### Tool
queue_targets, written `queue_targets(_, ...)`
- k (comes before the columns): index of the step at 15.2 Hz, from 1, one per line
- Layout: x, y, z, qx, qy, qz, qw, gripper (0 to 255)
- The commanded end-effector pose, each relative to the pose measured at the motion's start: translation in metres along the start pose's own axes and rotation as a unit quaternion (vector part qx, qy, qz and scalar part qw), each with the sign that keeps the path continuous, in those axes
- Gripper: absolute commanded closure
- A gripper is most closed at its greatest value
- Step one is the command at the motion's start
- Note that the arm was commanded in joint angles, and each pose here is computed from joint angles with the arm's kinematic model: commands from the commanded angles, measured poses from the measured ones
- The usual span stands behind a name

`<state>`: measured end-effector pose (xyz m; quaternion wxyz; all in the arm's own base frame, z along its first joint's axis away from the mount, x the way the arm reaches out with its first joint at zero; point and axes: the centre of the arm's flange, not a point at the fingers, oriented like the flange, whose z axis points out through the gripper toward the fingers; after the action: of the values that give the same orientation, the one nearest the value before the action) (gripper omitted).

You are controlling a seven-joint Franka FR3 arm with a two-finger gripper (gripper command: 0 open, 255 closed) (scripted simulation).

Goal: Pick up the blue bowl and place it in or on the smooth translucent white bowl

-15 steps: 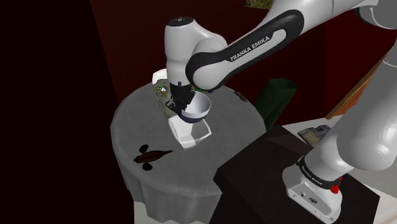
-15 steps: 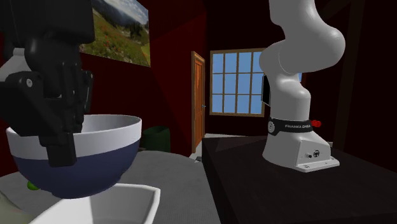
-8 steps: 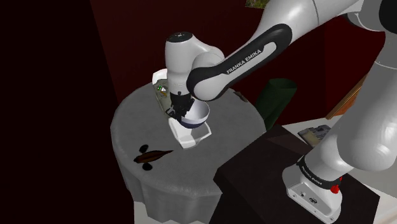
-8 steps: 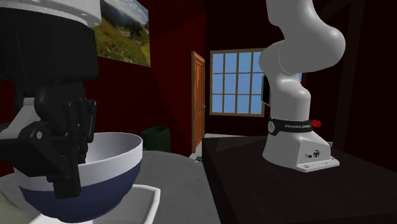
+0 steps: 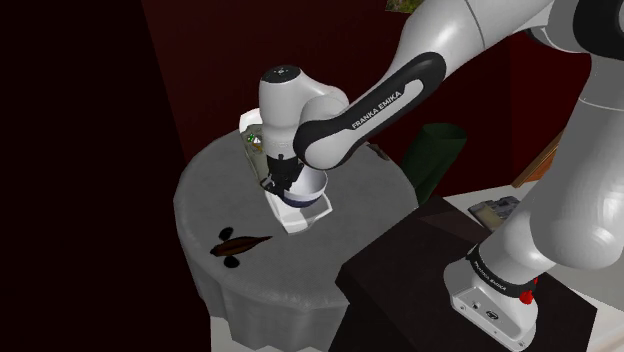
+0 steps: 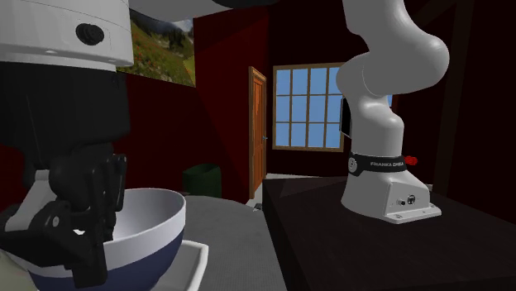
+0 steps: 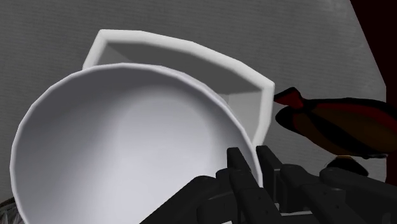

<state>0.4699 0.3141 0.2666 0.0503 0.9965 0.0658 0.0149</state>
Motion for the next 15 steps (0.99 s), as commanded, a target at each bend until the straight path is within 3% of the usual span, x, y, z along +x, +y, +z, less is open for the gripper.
queue_targets(1, 0.0, 0.0, 0.0, 0.0, 0.0, 0.0, 1.0, 255)
queue_targets(4, 0.0, 0.0, 0.0, 0.0, 0.0, 0.0, 1.0, 255)
queue_targets(5, 0.0, 0.0, 0.0, 0.0, 0.0, 0.0, 1.0, 0)
queue_targets(10, 0.0, 0.0, 0.0, 0.0, 0.0, 0.0, 1.0, 0)
queue_targets(14, 0.0, 0.0, -0.05, 0.0, 0.0, 0.0, 1.0, 0)
queue_targets(15, 0.0, 0.0, -0.05, 0.0, 0.0, 0.0, 1.0, 0)
